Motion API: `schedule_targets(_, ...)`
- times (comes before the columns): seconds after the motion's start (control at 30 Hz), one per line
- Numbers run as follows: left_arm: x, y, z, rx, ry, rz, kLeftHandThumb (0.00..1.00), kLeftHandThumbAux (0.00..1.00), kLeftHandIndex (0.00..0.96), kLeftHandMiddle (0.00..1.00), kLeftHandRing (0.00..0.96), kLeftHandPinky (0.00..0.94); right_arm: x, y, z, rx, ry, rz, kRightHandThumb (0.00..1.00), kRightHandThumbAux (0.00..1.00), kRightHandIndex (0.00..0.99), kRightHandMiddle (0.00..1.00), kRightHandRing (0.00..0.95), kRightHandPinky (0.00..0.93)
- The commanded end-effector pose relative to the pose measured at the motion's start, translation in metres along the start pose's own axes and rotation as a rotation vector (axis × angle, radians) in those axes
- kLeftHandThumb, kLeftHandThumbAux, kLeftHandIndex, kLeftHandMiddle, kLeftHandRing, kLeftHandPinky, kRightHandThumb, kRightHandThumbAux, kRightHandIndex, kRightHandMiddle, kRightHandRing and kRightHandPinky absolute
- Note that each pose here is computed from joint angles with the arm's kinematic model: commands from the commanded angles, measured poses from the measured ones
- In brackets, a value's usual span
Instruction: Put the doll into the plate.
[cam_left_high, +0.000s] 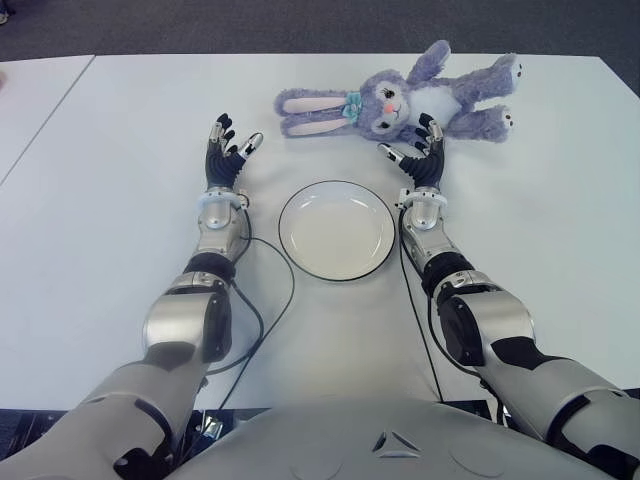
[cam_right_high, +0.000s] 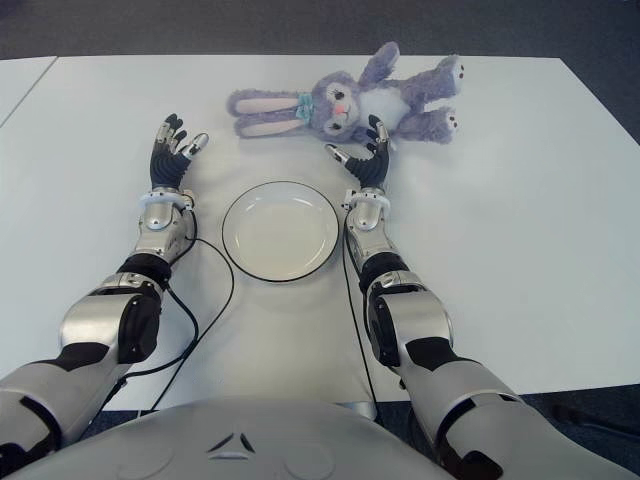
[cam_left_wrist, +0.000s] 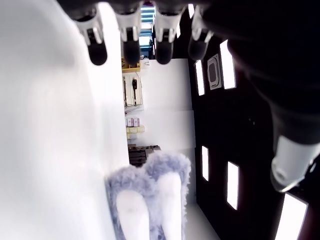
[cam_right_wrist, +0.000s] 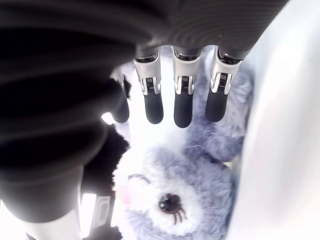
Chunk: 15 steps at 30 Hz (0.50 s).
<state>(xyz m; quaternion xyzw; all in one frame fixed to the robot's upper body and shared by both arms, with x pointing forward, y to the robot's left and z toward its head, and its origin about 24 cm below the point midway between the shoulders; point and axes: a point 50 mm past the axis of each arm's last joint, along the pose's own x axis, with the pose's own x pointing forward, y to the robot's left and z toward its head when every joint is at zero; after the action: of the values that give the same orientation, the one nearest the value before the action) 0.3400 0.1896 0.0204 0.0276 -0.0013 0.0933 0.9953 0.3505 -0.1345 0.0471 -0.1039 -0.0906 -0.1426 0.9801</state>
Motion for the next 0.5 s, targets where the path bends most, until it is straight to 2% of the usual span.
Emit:
schedule_targets(0.03,-0.082,-0.008,-0.104,0.022,0.491,-0.018,0.0,0.615,0.071,0.085,0.081,0.109,-0.037,-0.01,-0.041,-0.103,0.076,0.041,0.0,0.839,0.145,0.163,0.153,0.179)
schedule_targets(0.5,-0.081,-0.011,-0.103,0.022,0.492,-0.021,0.0,0.609,0.065,0.082,0.08,0.108,-0.015,-0.012,-0.017,-0.122,-0.054,0.03,0.004,0.843,0.14,0.173,0.159,0.17)
